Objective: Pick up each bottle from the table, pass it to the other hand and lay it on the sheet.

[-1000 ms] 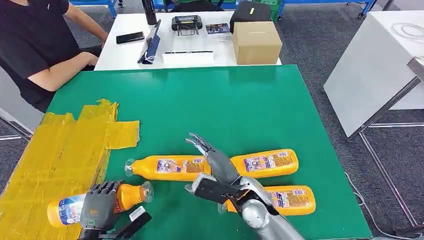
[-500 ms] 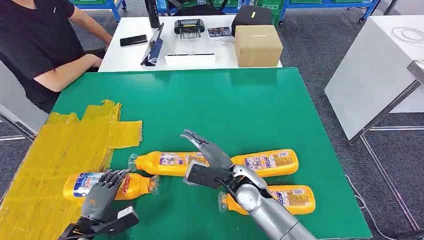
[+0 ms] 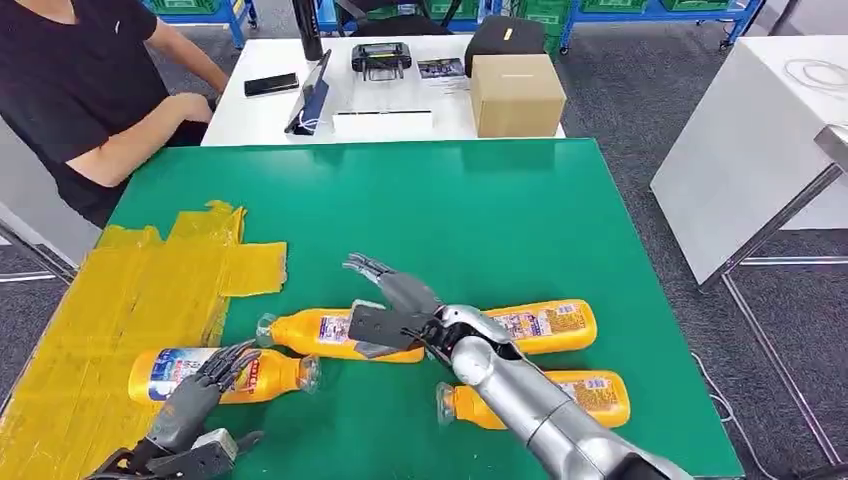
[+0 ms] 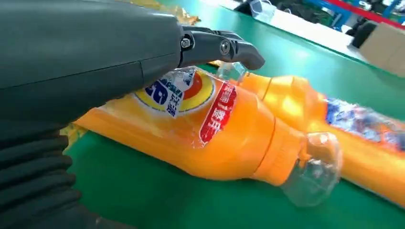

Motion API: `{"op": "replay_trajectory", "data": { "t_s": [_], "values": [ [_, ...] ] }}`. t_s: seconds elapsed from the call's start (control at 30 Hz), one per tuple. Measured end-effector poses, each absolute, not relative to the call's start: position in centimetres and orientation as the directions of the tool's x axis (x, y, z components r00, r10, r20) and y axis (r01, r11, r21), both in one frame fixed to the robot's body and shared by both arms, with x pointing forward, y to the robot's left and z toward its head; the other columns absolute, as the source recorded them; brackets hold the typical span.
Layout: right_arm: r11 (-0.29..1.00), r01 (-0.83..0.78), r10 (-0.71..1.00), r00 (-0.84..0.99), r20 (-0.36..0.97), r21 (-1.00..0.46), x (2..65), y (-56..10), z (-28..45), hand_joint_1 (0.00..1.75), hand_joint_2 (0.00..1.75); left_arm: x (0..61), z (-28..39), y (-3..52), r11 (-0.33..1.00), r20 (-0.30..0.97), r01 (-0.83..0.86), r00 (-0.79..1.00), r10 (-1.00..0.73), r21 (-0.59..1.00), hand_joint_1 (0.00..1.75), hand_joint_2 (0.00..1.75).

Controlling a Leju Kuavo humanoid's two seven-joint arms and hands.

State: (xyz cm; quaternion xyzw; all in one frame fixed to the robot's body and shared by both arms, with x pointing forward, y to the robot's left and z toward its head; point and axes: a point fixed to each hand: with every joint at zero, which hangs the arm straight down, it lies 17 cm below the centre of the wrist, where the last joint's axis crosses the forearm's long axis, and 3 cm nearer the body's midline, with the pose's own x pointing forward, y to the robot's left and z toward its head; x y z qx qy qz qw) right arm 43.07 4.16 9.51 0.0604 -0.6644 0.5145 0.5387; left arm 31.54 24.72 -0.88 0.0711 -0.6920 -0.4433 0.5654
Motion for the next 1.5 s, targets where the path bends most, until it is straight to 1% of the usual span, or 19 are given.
{"op": "replay_trajectory", "data": {
  "t_s": [0.07,0.2,0.3,0.37,0.43,0.6,0.77,0.93,0.97,1.0,1.03,1.17,1.5],
  "values": [
    [0.444,-0.642,0.483,-0.416,0.771,-0.625,43.3,4.6,9.3,0.0,1.75,30.6,0.1,24.7,0.668,0.794,0.428,-0.331,-0.51,0.609,0.0,0.0],
    [0.4,-0.654,0.511,-0.422,0.749,-0.642,43.5,5.4,8.6,0.0,1.75,29.2,4.4,24.0,0.844,0.931,0.423,-0.292,-0.217,0.329,0.0,0.0],
    [0.35,-0.656,0.553,-0.432,0.712,-0.669,43.4,5.7,7.5,0.0,1.75,28.6,7.6,22.6,0.863,0.963,0.49,-0.271,0.014,0.125,0.0,0.0],
    [0.31,-0.66,0.585,-0.435,0.684,-0.684,43.1,5.8,6.4,0.0,1.75,28.6,9.8,22.0,0.855,0.951,0.519,-0.273,0.148,0.016,0.0,0.0],
    [0.265,-0.671,0.617,-0.433,0.657,-0.692,42.8,5.6,5.2,0.0,1.75,29.4,11.9,22.6,0.858,0.922,0.509,-0.296,0.249,-0.069,0.0,0.0],
    [0.18,-0.685,0.666,-0.442,0.6,-0.705,42.2,5.3,3.2,0.0,1.75,30.7,14.0,25.2,0.893,0.872,0.419,-0.363,0.329,-0.163,0.0,0.0],
    [0.028,-0.694,0.735,-0.473,0.485,-0.72,41.7,4.2,0.7,0.0,1.75,31.2,14.7,25.9,0.905,0.848,0.371,-0.394,0.355,-0.207,0.0,0.0],
    [-0.149,-0.64,0.802,-0.525,0.287,-0.754,42.2,2.0,-1.5,0.0,1.75,31.4,14.8,26.0,0.912,0.84,0.342,-0.406,0.36,-0.226,0.0,0.0],
    [-0.183,-0.625,0.808,-0.535,0.246,-0.758,42.4,1.6,-1.8,0.03,1.75,31.4,14.8,26.0,0.911,0.837,0.341,-0.407,0.365,-0.231,0.0,0.0],
    [-0.224,-0.609,0.812,-0.548,0.201,-0.761,42.5,1.2,-2.1,0.93,1.75,31.4,14.9,26.0,0.91,0.834,0.339,-0.409,0.37,-0.238,0.0,0.0],
    [-0.254,-0.598,0.813,-0.558,0.167,-0.76,42.6,0.7,-2.4,1.75,1.75,31.4,14.9,26.1,0.91,0.831,0.335,-0.412,0.375,-0.245,0.0,0.0],
    [-0.323,-0.58,0.805,-0.584,0.105,-0.748,42.7,0.0,-3.0,1.75,1.75,31.4,15.1,26.2,0.908,0.82,0.325,-0.42,0.388,-0.264,0.0,0.0],
    [-0.334,-0.572,0.802,-0.59,0.092,-0.749,43.0,0.1,-2.7,1.75,1.75,31.6,15.3,26.7,0.911,0.812,0.302,-0.432,0.392,-0.28,0.0,0.0]
  ]
}}
